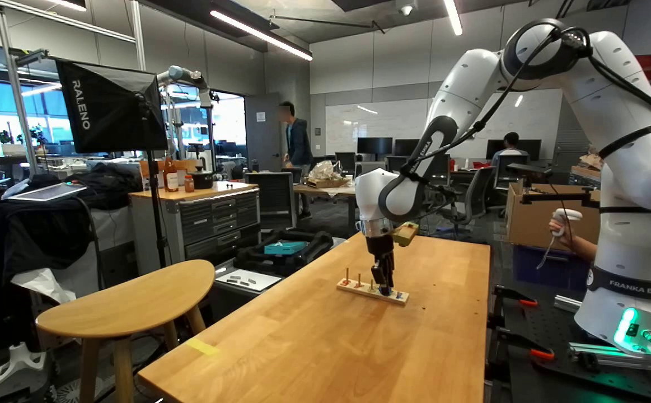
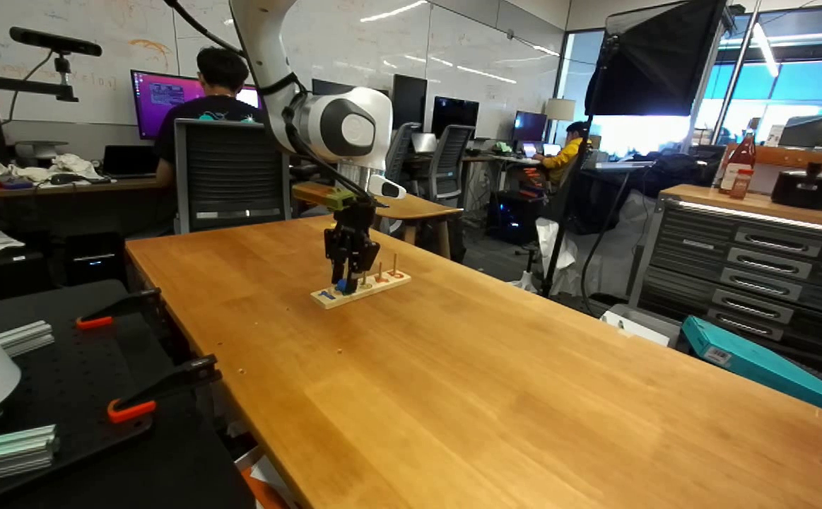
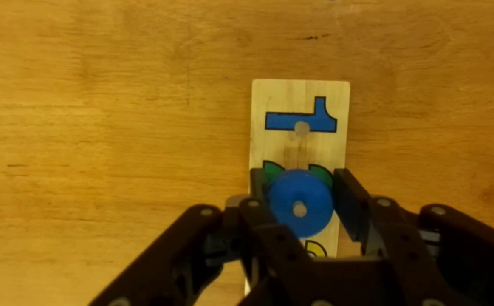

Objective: Put the blue disc on the table

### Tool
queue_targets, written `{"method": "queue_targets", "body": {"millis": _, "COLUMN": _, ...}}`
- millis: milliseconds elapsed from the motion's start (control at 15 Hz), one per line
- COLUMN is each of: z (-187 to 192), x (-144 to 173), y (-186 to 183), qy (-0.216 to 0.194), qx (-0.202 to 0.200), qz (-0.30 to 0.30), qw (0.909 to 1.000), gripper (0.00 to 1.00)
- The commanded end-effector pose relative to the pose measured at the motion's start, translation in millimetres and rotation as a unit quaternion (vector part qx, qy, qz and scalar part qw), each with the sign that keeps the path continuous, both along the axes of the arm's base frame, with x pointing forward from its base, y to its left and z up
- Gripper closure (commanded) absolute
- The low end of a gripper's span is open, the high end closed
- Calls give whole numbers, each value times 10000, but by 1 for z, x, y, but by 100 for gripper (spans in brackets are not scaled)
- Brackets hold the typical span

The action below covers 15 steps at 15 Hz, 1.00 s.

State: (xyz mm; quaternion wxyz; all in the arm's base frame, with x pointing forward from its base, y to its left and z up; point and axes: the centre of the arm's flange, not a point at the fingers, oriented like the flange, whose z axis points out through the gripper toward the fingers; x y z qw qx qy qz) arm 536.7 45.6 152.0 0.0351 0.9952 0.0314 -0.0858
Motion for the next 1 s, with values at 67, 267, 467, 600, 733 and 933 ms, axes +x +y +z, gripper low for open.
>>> {"method": "queue_targets", "body": {"millis": 67, "z": 46, "x": 1, "y": 30, "qy": -122, "qx": 164, "qz": 169, "qw": 9996, "gripper": 82}}
{"method": "queue_targets", "body": {"millis": 267, "z": 66, "x": 2, "y": 42, "qy": -190, "qx": 188, "qz": 193, "qw": 9995, "gripper": 82}}
{"method": "queue_targets", "body": {"millis": 467, "z": 82, "x": 7, "y": 28, "qy": -303, "qx": 4, "qz": 28, "qw": 9995, "gripper": 82}}
{"method": "queue_targets", "body": {"millis": 600, "z": 87, "x": 15, "y": 5, "qy": -409, "qx": -153, "qz": -189, "qw": 9989, "gripper": 82}}
{"method": "queue_targets", "body": {"millis": 733, "z": 85, "x": 19, "y": -23, "qy": -423, "qx": -299, "qz": -434, "qw": 9977, "gripper": 82}}
{"method": "queue_targets", "body": {"millis": 933, "z": 69, "x": 18, "y": -58, "qy": -300, "qx": -494, "qz": -726, "qw": 9957, "gripper": 82}}
